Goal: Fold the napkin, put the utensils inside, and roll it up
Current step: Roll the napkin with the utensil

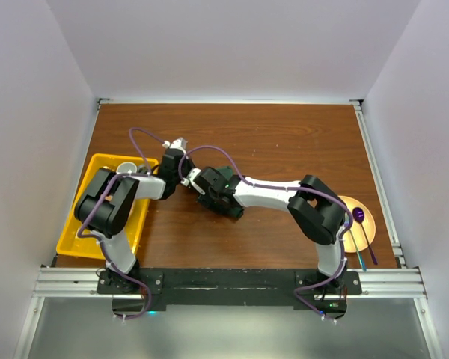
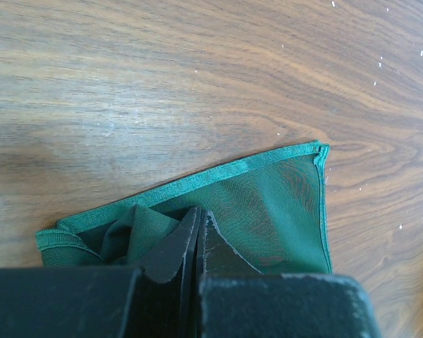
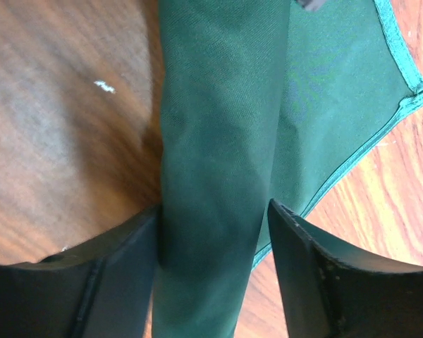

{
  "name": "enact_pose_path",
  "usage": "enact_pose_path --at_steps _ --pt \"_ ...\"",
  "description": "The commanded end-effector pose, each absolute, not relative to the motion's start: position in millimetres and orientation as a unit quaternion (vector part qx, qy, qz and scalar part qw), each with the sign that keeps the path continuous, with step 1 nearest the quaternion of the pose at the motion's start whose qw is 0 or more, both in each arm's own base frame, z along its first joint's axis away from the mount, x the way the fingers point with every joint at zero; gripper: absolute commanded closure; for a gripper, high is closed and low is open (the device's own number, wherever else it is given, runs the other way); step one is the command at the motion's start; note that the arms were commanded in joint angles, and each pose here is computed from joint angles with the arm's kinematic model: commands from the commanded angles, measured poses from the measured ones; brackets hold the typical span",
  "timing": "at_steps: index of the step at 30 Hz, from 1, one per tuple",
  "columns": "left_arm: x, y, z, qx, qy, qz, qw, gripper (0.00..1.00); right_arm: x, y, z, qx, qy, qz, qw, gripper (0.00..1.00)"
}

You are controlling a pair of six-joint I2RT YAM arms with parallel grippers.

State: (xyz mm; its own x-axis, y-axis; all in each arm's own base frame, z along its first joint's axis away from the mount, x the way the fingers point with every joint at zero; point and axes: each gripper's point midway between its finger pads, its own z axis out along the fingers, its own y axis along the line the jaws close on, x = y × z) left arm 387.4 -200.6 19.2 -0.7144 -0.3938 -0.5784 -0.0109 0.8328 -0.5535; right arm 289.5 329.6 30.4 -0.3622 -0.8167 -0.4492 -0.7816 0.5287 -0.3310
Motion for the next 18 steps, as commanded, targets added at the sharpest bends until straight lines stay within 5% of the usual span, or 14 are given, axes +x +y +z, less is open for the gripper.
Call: enact_pose_path --at_steps 1,8,13,15,18 --pt "359.0 -187.8 -24.5 -0.107 0.926 -0.221 0.288 1.0 300.2 326.9 26.1 -0.472 0.82 -0.055 0.318 0.4" --pt "360.2 -190.9 -26.7 -0.103 0.927 -0.225 0.281 1.0 291.8 325.5 20.7 -0.469 0.822 -0.052 0.318 0.42" --pt "365.6 -194.7 -18.8 -0.088 0.926 -0.23 0.286 1.0 287.1 326.8 10.0 -0.457 0.836 -0.037 0.301 0.67" --pt "369.5 -196.4 -11.7 -0.083 0.924 -0.232 0.292 1.0 282.4 332.4 7.9 -0.445 0.847 -0.011 0.292 0.89" --pt "375.6 -199.0 5.2 -0.074 0.919 -0.24 0.305 1.0 273.4 340.0 1.9 -0.43 0.861 0.04 0.27 1.0"
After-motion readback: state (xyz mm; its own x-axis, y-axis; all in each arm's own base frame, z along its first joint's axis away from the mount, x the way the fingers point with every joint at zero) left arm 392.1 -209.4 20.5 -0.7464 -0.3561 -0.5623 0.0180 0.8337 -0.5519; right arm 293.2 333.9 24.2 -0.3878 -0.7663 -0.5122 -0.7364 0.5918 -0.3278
